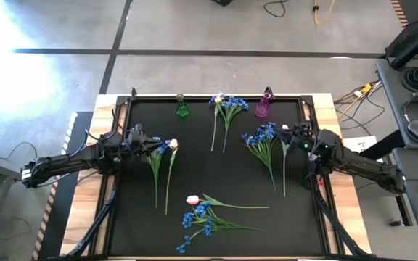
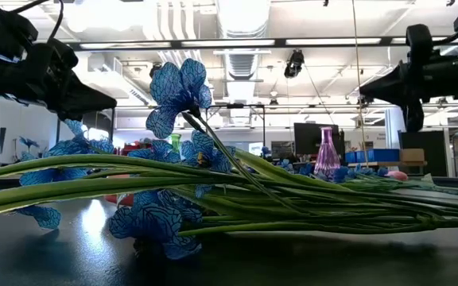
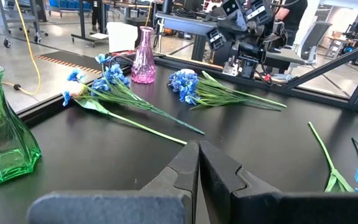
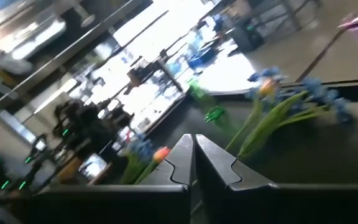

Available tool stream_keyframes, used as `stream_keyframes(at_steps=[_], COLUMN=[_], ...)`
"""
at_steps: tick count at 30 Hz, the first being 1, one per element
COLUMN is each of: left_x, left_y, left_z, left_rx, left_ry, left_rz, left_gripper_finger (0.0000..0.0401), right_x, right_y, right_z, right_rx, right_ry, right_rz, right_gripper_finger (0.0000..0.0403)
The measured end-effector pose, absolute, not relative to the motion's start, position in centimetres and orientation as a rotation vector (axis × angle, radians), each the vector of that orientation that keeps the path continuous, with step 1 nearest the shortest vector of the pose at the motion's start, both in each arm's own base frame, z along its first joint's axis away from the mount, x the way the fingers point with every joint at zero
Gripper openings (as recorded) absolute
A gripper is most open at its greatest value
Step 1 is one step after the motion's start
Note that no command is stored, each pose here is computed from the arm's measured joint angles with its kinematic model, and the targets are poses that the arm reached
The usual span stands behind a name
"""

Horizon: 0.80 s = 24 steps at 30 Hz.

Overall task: Sort flowers into vase by color
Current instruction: Put the blue flowers into the violet vase

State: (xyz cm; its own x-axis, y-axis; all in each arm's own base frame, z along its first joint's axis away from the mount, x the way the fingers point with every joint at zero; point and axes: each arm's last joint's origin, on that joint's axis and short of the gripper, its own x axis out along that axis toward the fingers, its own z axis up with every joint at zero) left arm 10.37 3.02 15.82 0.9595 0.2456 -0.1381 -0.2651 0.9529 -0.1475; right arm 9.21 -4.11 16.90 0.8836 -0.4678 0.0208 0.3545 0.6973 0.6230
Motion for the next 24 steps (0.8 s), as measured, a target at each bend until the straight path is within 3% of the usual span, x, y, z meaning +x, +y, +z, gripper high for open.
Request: stream_keyframes(at_steps=[12,17,24], left_x=[10.4,10.4,10.4], left_y=[3.0,3.0,3.0], left_z=[15.8,15.8,15.8], left_rx=[-0.166,-0.166,-0.166], left_ry=[0.119,0.119,0.119], left_rz=[0.260,0.260,0.260], left_gripper_finger=[0.0000,0.0000,0.0000], right_x=[9.6,9.9,9.9], right_y=[-4.1,-4.1,-3.8], right_z=[16.8,16.5,18.9], right_rx=[0.794,0.858,0.931], right_ry=[-0.093,0.206,0.664], right_rz=[-0.448,-0.527,-0.568], right_gripper_finger=[0.0010,0.0035,0.0123])
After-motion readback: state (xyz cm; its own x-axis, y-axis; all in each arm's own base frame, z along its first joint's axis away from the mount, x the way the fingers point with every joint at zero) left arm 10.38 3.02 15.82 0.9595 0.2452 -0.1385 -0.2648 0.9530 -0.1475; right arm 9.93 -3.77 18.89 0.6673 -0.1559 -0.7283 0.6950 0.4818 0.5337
